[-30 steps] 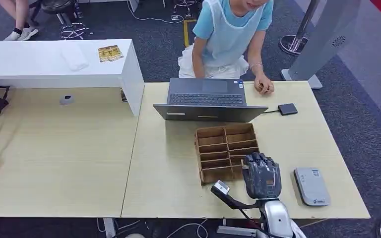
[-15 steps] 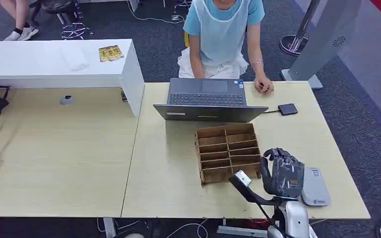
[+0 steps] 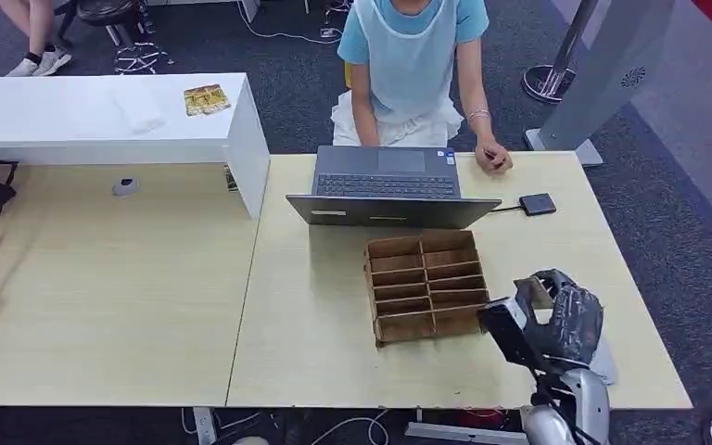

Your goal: Pass the card to the sensor for recognition and then transmit it.

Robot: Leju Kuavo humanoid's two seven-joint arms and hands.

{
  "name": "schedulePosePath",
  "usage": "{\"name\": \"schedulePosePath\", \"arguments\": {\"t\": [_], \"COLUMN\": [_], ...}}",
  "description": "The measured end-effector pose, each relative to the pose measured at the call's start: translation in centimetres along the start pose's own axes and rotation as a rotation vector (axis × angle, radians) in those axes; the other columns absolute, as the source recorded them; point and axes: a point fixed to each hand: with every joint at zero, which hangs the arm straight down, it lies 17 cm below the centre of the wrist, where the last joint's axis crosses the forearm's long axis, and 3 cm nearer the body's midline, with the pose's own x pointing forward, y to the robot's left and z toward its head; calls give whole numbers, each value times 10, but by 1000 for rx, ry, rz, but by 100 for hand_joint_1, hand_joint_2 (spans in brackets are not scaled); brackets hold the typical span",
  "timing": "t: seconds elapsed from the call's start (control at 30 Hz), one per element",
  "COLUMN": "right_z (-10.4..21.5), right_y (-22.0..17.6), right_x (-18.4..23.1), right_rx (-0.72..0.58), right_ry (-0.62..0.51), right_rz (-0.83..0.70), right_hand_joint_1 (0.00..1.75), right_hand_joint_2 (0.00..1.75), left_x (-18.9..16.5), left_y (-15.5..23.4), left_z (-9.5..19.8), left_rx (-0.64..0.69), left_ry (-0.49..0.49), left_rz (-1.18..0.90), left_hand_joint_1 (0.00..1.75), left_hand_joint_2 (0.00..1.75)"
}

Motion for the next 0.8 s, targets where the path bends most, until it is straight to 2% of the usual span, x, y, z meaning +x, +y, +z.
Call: {"name": "schedulePosePath", "arguments": {"t": [0.03, 0.27, 0.33, 0.8], "right_z": [-1, -4, -7, -26], "right_y": [1, 7, 7, -3], "right_x": [-1, -1, 1, 3], "right_rx": [10, 77, 90, 97], "right_ry": [10, 25, 23, 18], "right_rz": [-43, -235, -277, -423], "right_hand_joint_1": [161, 164, 159, 169], "right_hand_joint_2": [175, 175, 175, 175], "left_x": [0, 1, 2, 1], "left_y": [0, -1, 0, -3], "left_z": [0, 0, 0, 0], "left_rx": [-3, -17, -19, -27], "left_ry": [-1, -7, -10, -15], "left_rz": [-1, 0, 2, -12], "left_hand_joint_1": [0, 0, 0, 0], "left_hand_joint_2": [0, 0, 0, 0]}}
